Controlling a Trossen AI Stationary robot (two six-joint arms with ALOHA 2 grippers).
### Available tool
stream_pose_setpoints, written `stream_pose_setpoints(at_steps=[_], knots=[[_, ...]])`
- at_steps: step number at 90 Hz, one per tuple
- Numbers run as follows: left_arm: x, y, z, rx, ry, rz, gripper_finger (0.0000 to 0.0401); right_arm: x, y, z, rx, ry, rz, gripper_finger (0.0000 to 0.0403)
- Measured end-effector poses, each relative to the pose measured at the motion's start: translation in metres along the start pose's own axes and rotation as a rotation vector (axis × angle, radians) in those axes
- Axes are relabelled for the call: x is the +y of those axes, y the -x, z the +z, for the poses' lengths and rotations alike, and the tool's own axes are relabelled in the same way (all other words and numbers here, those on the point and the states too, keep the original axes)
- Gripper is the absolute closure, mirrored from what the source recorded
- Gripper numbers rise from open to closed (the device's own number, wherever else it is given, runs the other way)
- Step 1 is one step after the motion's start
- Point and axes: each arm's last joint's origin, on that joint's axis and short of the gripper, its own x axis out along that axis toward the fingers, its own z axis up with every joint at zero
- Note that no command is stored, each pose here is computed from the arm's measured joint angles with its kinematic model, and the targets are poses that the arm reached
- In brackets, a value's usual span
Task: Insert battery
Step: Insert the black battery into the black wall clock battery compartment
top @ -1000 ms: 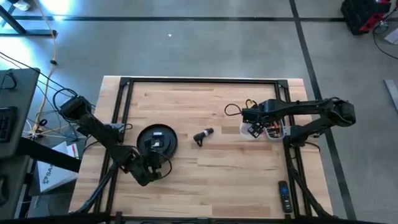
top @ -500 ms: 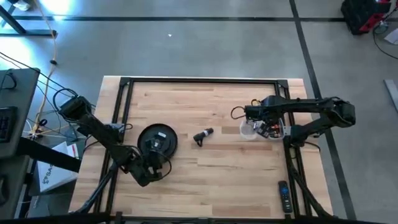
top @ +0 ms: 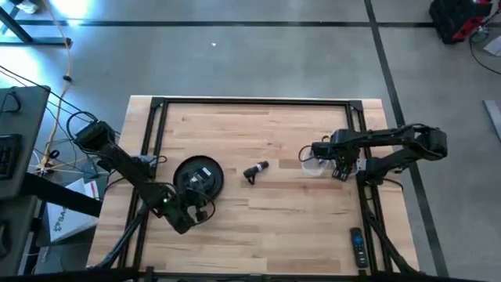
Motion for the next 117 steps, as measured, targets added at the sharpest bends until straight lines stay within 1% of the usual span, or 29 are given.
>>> stream_pose_setpoints(at_steps=[12, 29, 40, 46, 59, 71, 81, 94, 99, 105, 117], knots=[[0.003, -0.005, 0.002, 0.005, 0.017, 0.023, 0.0306, 0.001, 0.004, 0.007, -0.069, 0.042, -0.012, 0.0242], [0.006, -0.011, 0.005, 0.008, 0.044, 0.041, 0.0306, 0.009, 0.0, 0.022, -0.099, 0.057, 0.082, 0.0247], [0.007, -0.012, 0.006, 0.01, 0.047, 0.045, 0.0306, 0.014, 0.003, 0.04, -0.217, 0.037, 0.137, 0.0247], [0.007, -0.012, 0.006, 0.009, 0.048, 0.044, 0.0306, 0.012, 0.01, 0.046, -0.263, 0.018, 0.125, 0.0247], [0.007, -0.012, 0.006, 0.007, 0.055, 0.041, 0.0306, -0.001, 0.026, 0.051, -0.287, -0.002, 0.051, 0.0247], [0.007, -0.012, 0.006, 0.01, 0.068, 0.039, 0.0306, -0.007, 0.027, 0.05, -0.253, -0.027, 0.067, 0.0247], [0.007, -0.013, 0.002, 0.028, 0.093, 0.021, 0.0306, -0.006, 0.017, 0.051, -0.253, -0.107, 0.117, 0.0247], [0.006, -0.013, -0.007, 0.04, 0.129, -0.002, 0.0306, -0.003, 0.004, 0.053, -0.246, -0.333, 0.211, 0.0247], [0.006, -0.012, -0.011, 0.037, 0.141, -0.011, 0.0306, -0.002, 0.003, 0.055, -0.256, -0.394, 0.235, 0.0247], [0.006, -0.013, -0.014, 0.03, 0.147, -0.015, 0.0306, -0.001, 0.004, 0.056, -0.271, -0.44, 0.253, 0.0247], [0.006, -0.013, -0.014, 0.024, 0.153, -0.017, 0.0306, -0.001, 0.005, 0.06, -0.297, -0.479, 0.276, 0.0247]])
